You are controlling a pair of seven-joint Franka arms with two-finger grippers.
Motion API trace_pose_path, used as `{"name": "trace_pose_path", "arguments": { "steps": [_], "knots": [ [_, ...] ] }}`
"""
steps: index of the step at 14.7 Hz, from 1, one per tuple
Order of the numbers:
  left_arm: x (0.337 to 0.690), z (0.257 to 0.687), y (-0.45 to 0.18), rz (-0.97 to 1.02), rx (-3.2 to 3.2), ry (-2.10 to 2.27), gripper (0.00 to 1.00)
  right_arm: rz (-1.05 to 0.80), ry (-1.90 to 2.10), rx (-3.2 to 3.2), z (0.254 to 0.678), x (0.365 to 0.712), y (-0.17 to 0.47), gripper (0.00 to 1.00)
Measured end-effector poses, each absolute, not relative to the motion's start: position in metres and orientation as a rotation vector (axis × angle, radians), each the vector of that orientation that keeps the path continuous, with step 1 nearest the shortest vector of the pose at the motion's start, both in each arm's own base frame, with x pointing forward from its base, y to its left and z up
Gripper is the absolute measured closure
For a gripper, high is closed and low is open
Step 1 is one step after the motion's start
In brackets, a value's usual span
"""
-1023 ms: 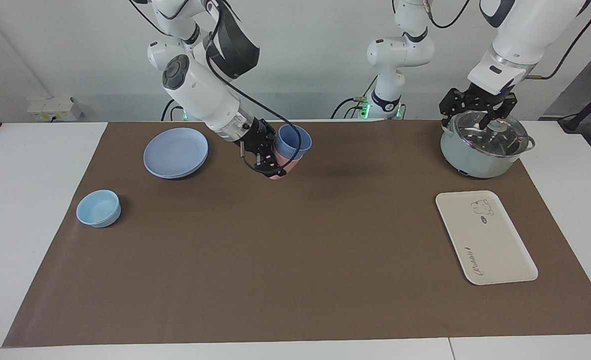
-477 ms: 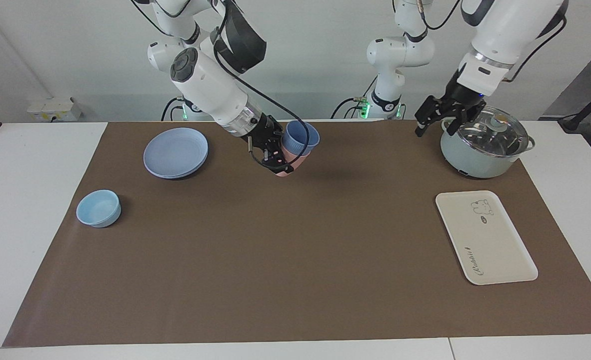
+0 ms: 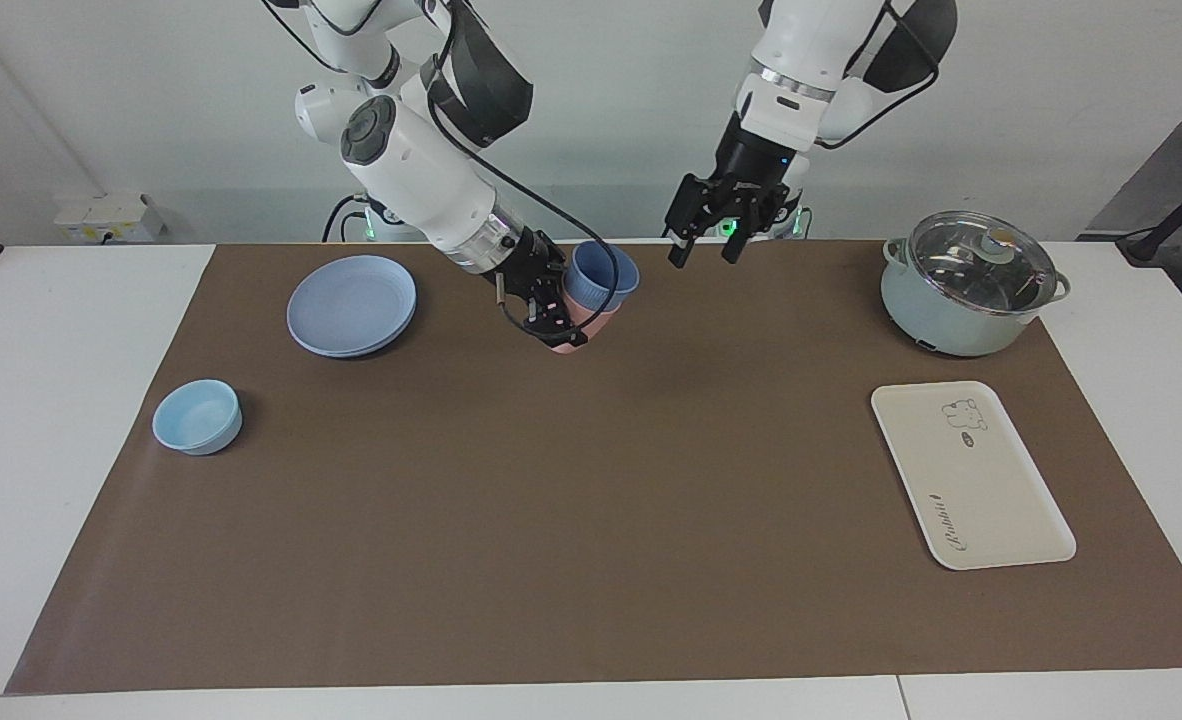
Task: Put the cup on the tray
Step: 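Reach the left gripper to the blue cup rim and grasp it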
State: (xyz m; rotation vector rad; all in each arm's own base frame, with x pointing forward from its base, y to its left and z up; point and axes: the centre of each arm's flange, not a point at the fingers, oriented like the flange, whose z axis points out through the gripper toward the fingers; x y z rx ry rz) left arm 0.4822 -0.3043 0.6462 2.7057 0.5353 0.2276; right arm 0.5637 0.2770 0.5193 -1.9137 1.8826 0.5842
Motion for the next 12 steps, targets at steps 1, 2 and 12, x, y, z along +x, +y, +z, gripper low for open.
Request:
{"name": "trace_pose_path", "arguments": {
  "steps": [1,2,12],
  "knots": [
    [0.476,0.645,-0.316,0.229,2.696,0.527,0.26,0.584,1.883,-1.914,0.519,0.564,0.277,0.20],
    [0.472,0.641,-0.325,0.232,2.686,0.525,0.27,0.584,1.883,-1.913,0.519,0.564,0.277,0.20],
    [0.471,0.600,-0.361,0.257,2.635,0.524,0.80,0.575,1.883,-1.918,0.520,0.564,0.276,0.20]
  ]
}}
